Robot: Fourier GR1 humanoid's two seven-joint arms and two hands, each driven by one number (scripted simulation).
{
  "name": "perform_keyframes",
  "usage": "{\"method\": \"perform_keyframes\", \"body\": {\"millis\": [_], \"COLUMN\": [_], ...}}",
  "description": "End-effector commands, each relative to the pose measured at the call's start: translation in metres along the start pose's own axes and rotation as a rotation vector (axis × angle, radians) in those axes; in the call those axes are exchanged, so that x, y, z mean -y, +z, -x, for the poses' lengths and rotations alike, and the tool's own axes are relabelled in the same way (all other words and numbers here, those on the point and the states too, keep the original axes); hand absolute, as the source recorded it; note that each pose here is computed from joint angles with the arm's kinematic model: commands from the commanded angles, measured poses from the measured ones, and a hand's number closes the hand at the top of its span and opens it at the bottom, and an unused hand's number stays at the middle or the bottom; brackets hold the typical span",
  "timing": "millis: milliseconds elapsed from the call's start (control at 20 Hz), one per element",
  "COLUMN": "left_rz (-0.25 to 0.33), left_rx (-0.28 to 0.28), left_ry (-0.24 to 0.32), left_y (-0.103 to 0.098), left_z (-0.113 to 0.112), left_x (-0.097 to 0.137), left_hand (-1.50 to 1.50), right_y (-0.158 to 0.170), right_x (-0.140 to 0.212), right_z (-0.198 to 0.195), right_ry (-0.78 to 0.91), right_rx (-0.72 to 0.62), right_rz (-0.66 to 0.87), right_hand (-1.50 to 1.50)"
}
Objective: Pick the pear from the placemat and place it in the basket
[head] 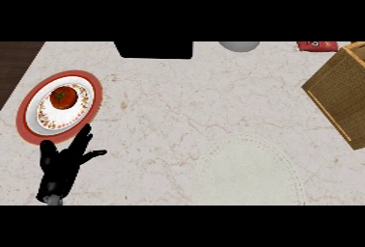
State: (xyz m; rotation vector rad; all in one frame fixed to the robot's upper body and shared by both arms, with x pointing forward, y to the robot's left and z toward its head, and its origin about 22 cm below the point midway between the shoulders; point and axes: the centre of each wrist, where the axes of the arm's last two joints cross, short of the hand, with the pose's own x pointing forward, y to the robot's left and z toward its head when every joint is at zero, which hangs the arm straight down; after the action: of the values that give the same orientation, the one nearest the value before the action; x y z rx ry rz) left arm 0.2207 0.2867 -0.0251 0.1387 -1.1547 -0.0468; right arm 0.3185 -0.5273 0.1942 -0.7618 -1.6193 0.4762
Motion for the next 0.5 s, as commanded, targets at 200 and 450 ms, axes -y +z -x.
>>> {"method": "perform_keyframes", "body": {"millis": [200,450], "left_rz": [0.003,0.027], "left_rx": [-0.121,-0.110], "left_ry": [-0.020,-0.015], "left_y": [-0.006,0.004], "left_z": [0.025,0.028], "left_x": [-0.002,-0.006], "left_hand": [0.00,0.00], "right_y": [0.001,0.021], "right_x": [0.029,0.065], "right_z": [0.008,0.015], "right_ry": [-0.120,-0.203], "right_rx": [-0.023,-0.087], "right_rz": [0.087,0.160], "right_hand": [-1.50,-1.50]}}
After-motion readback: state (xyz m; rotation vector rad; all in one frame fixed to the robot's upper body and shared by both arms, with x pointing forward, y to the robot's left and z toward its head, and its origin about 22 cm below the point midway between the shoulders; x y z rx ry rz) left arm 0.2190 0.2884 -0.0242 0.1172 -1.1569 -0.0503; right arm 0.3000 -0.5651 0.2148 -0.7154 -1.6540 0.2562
